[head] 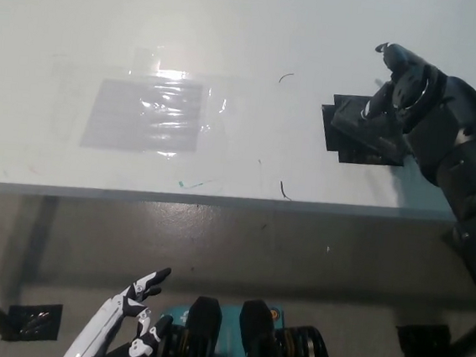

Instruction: A whiteboard eraser is kept on the black marked spot on the table infront of the robot and the robot uses its right hand to swipe it back and forth on the table twice to clean it

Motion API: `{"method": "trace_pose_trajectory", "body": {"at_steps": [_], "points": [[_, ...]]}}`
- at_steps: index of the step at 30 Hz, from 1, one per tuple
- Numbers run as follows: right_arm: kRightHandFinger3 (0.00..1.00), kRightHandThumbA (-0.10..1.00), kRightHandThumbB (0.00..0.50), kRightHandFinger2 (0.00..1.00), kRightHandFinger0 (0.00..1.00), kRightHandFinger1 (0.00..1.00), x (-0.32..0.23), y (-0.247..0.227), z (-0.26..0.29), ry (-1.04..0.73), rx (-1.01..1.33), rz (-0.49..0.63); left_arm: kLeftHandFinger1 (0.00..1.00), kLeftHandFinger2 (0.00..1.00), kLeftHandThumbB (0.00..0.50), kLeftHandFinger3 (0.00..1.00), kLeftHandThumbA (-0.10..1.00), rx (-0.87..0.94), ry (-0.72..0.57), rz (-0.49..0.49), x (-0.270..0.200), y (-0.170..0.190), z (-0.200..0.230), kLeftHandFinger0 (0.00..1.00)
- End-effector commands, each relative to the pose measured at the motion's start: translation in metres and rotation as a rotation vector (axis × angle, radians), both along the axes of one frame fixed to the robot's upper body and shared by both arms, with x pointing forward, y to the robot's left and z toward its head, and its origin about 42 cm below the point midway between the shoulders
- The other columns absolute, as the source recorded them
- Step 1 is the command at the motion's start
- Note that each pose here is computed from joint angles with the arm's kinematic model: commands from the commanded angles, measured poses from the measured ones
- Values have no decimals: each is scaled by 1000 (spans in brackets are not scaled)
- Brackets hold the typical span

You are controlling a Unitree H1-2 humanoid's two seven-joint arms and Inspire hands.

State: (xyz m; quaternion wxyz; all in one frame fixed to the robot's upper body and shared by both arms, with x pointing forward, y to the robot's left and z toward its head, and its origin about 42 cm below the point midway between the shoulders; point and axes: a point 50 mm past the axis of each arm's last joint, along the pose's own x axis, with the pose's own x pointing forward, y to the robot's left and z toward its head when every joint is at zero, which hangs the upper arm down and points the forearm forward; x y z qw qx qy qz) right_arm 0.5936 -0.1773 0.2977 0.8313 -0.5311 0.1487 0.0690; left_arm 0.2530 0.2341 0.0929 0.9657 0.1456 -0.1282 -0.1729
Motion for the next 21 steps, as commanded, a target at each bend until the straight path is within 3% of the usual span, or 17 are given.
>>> {"method": "trace_pose_trajectory", "body": {"at_steps": [1, 4, 10, 14, 21], "points": [[1000, 1000, 421, 1000, 1000, 1000, 5, 7, 25, -52, 42, 44, 1000, 1000, 371, 1000, 655, 5, -49, -25, 1, -1, 12, 965], [1000, 1000, 453, 1000, 1000, 1000, 4, 5, 20, -37, 75, -3, 1000, 1000, 371, 1000, 668, 17, -55, -24, 2, -1, 13, 958], [1000, 1000, 452, 1000, 1000, 1000, 0, 8, 2, -8, 67, 15, 1000, 1000, 371, 1000, 651, 6, -50, -27, 4, -1, 13, 952], [1000, 1000, 417, 1000, 1000, 1000, -4, 14, -14, 41, 97, 10, 1000, 1000, 364, 1000, 647, 8, -49, -26, 4, -2, 13, 951], [1000, 1000, 421, 1000, 1000, 1000, -10, 11, -34, 81, 84, 6, 1000, 1000, 357, 1000, 658, 14, -47, -28, 4, -2, 14, 951]]}}
